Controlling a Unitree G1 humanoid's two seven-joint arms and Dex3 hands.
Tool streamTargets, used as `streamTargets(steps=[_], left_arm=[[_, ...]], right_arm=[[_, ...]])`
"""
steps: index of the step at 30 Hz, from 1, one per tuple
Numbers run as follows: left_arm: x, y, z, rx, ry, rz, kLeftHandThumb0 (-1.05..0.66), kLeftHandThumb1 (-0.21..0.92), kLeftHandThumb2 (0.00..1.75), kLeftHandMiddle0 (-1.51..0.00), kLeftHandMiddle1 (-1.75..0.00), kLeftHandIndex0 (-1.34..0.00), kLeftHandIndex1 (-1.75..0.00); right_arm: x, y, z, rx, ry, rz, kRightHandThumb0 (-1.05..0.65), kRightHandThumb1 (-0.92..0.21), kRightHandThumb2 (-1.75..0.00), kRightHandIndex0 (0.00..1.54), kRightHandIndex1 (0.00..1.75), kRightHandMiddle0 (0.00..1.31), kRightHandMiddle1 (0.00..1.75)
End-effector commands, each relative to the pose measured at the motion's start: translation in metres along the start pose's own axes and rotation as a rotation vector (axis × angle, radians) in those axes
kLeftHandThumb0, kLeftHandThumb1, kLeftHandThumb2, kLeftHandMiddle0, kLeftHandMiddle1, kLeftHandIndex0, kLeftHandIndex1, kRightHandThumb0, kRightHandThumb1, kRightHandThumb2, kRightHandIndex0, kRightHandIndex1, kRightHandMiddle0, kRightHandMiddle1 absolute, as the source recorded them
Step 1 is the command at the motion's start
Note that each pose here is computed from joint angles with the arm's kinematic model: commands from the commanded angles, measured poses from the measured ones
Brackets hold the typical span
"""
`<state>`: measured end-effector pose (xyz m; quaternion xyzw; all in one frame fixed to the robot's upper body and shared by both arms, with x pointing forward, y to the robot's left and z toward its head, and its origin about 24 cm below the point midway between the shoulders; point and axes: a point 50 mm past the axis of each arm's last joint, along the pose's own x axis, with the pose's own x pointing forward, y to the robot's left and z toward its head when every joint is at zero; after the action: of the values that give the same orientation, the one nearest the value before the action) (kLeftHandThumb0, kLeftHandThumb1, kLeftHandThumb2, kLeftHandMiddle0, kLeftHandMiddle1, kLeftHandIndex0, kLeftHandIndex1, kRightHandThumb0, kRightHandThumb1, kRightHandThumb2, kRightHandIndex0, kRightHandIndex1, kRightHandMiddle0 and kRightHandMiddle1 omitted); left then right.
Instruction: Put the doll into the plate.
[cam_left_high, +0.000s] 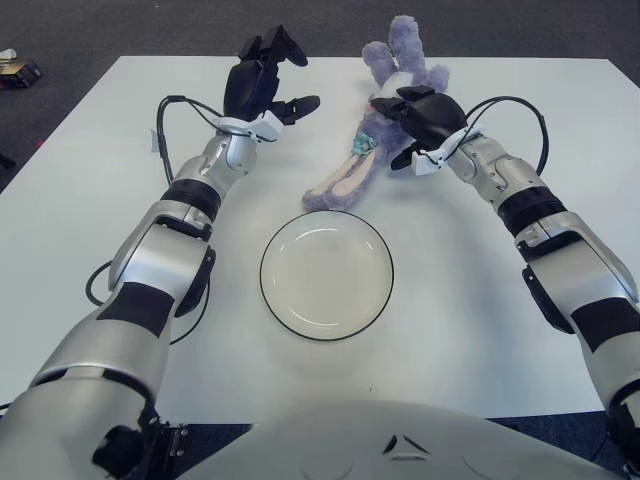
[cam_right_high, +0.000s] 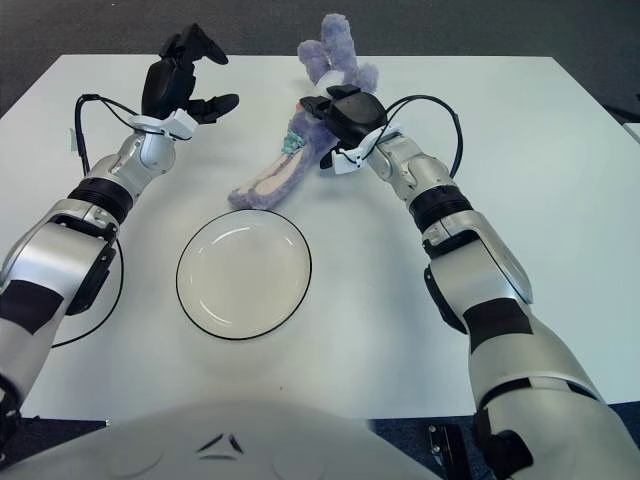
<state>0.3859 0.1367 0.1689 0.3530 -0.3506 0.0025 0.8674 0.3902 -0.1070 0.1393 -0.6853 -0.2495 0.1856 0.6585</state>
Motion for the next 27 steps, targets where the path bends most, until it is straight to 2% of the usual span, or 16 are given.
streamTargets(steps=[1, 10, 12, 14, 25, 27], left_arm=[[0.001, 0.001, -0.001, -0.032, 0.027, 0.016, -0.35, 0.92, 0.5, -0.19, -1.06, -0.2, -1.73], [0.002, 0.002, 0.0, -0.04, 0.034, 0.015, -0.35, 0.92, 0.5, -0.18, -1.08, -0.2, -1.73], [0.001, 0.001, 0.0, -0.046, 0.034, 0.022, -0.35, 0.92, 0.5, -0.18, -1.09, -0.21, -1.73], [0.0, 0.002, 0.0, -0.049, 0.035, 0.026, -0.35, 0.92, 0.49, -0.17, -1.1, -0.21, -1.72], [-0.001, 0.002, 0.0, -0.052, 0.037, 0.028, -0.35, 0.92, 0.49, -0.16, -1.13, -0.21, -1.72], [-0.001, 0.002, -0.002, -0.062, 0.052, 0.034, -0.35, 0.92, 0.49, -0.16, -1.13, -0.22, -1.72]], right_arm=[[0.002, 0.008, 0.001, -0.02, 0.003, 0.069, -0.6, -0.79, 0.0, 0.26, 0.0, 0.36, 0.0], [0.002, 0.009, 0.001, -0.019, 0.007, 0.084, -0.6, -0.79, 0.0, 0.26, 0.0, 0.36, 0.0], [0.004, 0.022, 0.002, -0.046, 0.049, 0.138, -0.6, -0.79, 0.0, 0.25, 0.0, 0.35, 0.0], [0.004, 0.029, 0.002, -0.064, 0.07, 0.161, -0.6, -0.79, 0.0, 0.25, 0.0, 0.34, 0.0], [0.005, 0.032, 0.003, -0.078, 0.082, 0.16, -0.59, -0.79, 0.0, 0.24, 0.0, 0.33, 0.0], [0.003, 0.038, 0.003, -0.079, 0.097, 0.15, -0.59, -0.79, 0.0, 0.25, 0.01, 0.34, 0.0]])
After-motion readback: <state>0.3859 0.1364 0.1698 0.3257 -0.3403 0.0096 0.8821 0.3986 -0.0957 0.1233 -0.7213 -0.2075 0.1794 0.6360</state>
